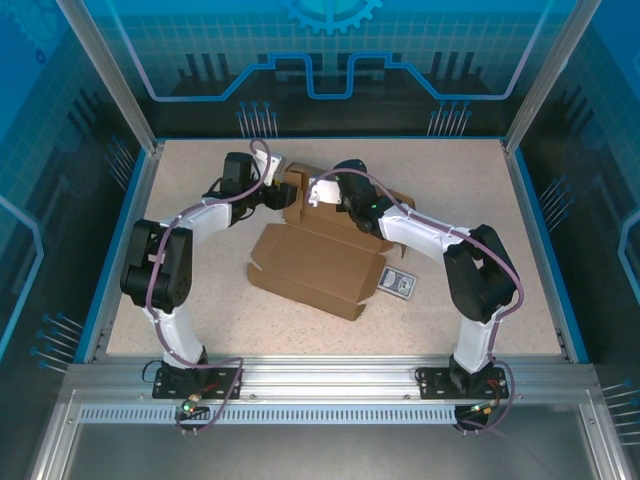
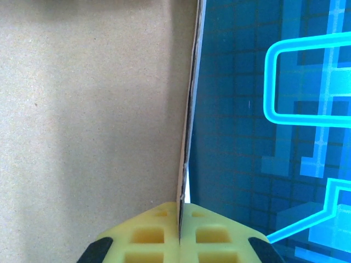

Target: Fold the paper box

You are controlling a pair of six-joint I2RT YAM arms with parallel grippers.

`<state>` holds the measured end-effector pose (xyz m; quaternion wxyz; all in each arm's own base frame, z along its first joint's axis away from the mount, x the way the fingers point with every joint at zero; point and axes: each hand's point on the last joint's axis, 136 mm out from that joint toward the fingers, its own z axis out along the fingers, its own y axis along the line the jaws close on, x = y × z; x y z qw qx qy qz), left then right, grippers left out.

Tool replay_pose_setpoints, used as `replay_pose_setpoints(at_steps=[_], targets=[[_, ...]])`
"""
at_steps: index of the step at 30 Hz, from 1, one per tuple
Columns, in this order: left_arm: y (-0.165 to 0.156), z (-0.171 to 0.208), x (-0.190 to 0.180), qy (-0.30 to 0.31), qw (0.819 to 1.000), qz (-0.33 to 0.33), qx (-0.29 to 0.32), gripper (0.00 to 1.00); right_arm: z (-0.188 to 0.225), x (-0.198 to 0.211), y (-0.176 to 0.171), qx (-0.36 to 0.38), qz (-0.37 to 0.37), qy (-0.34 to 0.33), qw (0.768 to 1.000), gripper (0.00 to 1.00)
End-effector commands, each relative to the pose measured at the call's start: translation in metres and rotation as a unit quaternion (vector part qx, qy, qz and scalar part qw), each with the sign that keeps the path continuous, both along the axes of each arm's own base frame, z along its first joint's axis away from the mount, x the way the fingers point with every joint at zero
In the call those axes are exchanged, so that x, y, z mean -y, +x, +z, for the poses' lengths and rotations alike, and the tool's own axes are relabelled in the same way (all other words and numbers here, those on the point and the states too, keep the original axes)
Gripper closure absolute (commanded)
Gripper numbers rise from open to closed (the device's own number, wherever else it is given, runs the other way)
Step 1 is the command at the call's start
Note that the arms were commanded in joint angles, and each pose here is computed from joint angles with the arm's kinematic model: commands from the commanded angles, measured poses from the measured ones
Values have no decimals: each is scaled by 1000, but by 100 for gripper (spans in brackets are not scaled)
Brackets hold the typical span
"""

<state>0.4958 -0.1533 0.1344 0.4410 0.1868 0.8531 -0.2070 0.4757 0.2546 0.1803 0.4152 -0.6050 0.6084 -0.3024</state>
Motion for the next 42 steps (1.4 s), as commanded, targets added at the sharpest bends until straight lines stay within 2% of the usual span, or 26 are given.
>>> replay_pose_setpoints(at_steps=[1,7,11,15,21,32,42], targets=[[9,-2,-1,22,1000,0,4,35,-5,-11,-5,-12,16,-9,1000,100],[11,-3,-5,34,999,12,3,28,-3,-11,-6,-12,17,-6,1000,100],[6,-3,-2,36,999,-5,1,24,-1,-11,-5,-12,17,-2,1000,100],[0,-6,4,38,999,-35,-7,27,-2,-11,-5,-13,17,-2,1000,100],[3,-5,5,41,998,-39,-7,35,-5,-12,-9,-1,24,-10,1000,100],[12,-3,-5,73,997,-5,24,43,-2,-15,-16,9,28,-11,999,100],[16,-10,-14,111,993,25,31,43,12,-18,-16,14,30,3,999,100]])
